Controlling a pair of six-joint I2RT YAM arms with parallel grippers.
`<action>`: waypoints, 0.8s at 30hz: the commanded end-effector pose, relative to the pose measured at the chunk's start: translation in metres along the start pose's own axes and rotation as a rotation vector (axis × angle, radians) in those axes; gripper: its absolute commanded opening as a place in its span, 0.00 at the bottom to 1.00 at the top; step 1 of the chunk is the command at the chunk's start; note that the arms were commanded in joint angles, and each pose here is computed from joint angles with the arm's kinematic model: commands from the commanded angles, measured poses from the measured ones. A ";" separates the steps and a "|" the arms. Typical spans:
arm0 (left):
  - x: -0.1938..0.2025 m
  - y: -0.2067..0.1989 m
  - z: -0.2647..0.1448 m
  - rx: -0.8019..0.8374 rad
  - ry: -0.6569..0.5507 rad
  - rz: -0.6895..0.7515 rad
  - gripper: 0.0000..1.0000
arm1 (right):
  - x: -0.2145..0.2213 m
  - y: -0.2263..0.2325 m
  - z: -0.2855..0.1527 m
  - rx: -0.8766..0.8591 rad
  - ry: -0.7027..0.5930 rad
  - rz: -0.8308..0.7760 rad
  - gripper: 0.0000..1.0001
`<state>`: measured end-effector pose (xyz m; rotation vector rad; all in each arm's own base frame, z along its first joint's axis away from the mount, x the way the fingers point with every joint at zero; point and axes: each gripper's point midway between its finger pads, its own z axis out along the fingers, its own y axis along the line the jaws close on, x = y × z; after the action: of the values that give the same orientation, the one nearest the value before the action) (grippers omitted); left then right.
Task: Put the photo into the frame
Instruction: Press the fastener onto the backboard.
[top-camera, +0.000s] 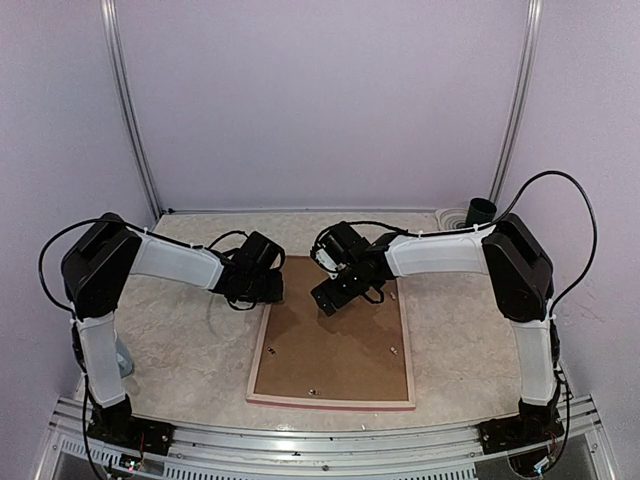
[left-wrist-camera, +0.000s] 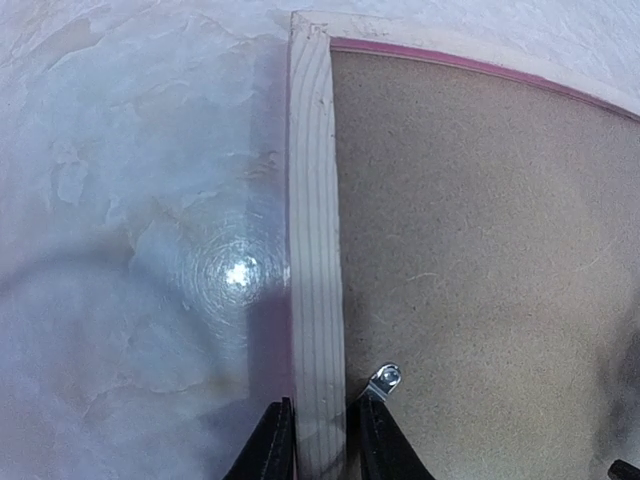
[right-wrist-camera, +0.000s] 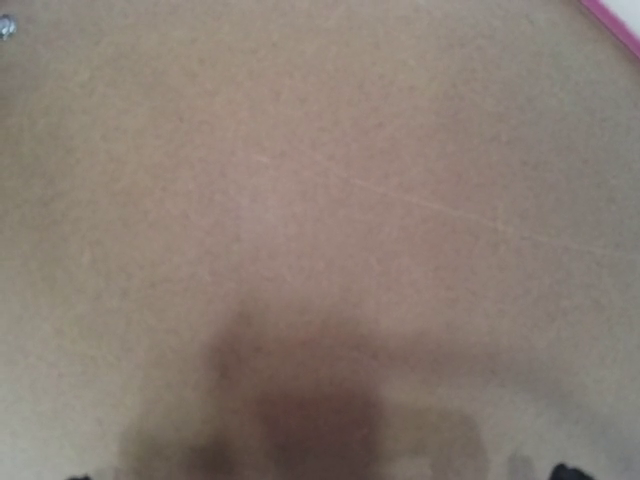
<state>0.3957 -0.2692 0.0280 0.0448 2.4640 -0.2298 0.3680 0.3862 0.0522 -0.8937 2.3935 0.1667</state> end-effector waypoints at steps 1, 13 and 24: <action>0.014 0.010 0.011 -0.067 0.036 0.046 0.24 | -0.008 0.006 -0.002 -0.011 -0.021 0.002 0.99; 0.035 0.012 0.018 -0.097 0.078 0.056 0.04 | 0.005 0.012 0.009 -0.029 0.020 -0.022 0.99; 0.035 0.028 0.016 -0.208 0.039 0.024 0.10 | 0.041 0.020 0.029 0.021 0.113 -0.108 0.99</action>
<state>0.4005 -0.2730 0.0281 0.0240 2.4210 -0.1517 0.3625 0.3924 0.0408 -0.9451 2.3881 0.1433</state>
